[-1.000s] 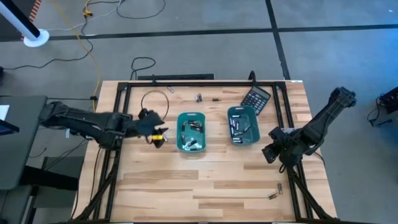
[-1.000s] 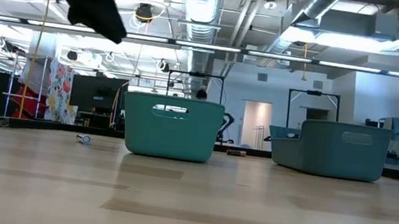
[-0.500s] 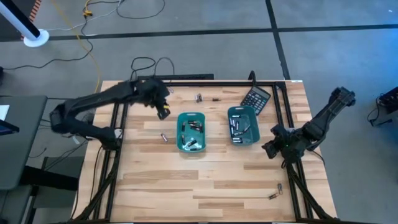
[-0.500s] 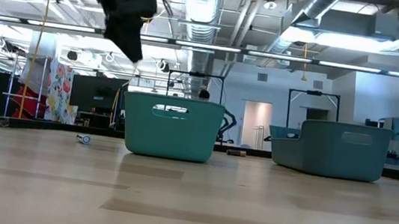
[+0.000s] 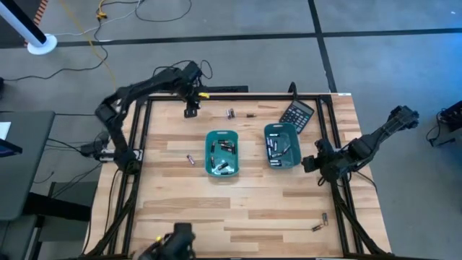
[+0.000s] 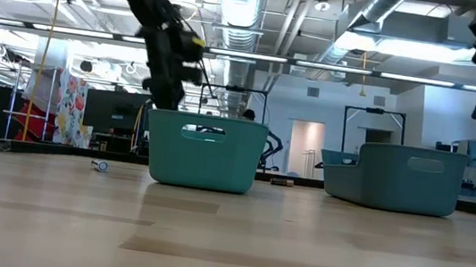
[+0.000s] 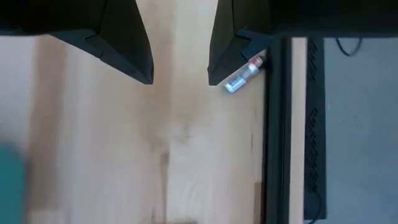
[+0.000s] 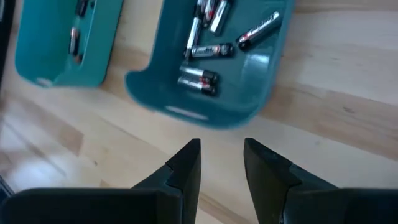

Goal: Sort batteries
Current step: Put the silver battery into the blue bin

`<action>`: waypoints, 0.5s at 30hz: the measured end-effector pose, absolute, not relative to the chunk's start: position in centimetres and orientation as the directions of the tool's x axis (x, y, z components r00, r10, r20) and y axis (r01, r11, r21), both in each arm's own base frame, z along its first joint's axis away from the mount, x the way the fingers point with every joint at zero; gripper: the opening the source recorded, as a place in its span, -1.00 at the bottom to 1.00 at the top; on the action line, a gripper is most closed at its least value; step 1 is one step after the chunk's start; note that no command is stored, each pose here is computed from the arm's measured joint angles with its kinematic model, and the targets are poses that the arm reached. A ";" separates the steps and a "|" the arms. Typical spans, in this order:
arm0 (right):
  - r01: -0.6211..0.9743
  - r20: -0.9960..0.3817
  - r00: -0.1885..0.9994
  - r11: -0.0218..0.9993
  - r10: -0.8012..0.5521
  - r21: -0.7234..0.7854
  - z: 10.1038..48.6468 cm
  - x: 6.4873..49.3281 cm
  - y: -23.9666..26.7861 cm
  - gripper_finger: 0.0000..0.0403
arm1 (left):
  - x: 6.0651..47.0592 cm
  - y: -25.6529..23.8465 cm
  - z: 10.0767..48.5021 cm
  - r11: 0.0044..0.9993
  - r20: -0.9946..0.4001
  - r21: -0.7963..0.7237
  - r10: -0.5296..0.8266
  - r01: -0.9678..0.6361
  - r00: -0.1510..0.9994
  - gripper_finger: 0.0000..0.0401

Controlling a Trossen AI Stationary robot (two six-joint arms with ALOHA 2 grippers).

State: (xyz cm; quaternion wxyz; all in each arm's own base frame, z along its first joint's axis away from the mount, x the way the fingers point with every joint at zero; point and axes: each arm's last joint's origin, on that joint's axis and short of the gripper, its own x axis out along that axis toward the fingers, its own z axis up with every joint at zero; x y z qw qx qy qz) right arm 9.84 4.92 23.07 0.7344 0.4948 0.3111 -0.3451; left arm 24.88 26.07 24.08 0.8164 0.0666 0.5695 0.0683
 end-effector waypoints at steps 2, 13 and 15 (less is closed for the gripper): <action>0.817 -0.794 0.570 0.248 -0.209 0.521 23.1 10.0 4.7 -0.32 | 25.5 27.3 23.2 0.982 -0.932 0.189 0.170 0.027 0.321 -0.25; 0.817 -0.778 0.577 0.156 -0.250 0.556 23.2 11.1 4.0 -0.32 | 26.5 31.8 19.2 0.936 -0.974 0.211 0.176 0.283 0.146 -0.25; 0.818 -0.778 0.575 0.150 -0.254 0.556 23.2 11.1 3.9 -0.32 | 26.2 32.2 18.5 0.930 -0.979 0.197 0.171 0.311 0.108 -0.25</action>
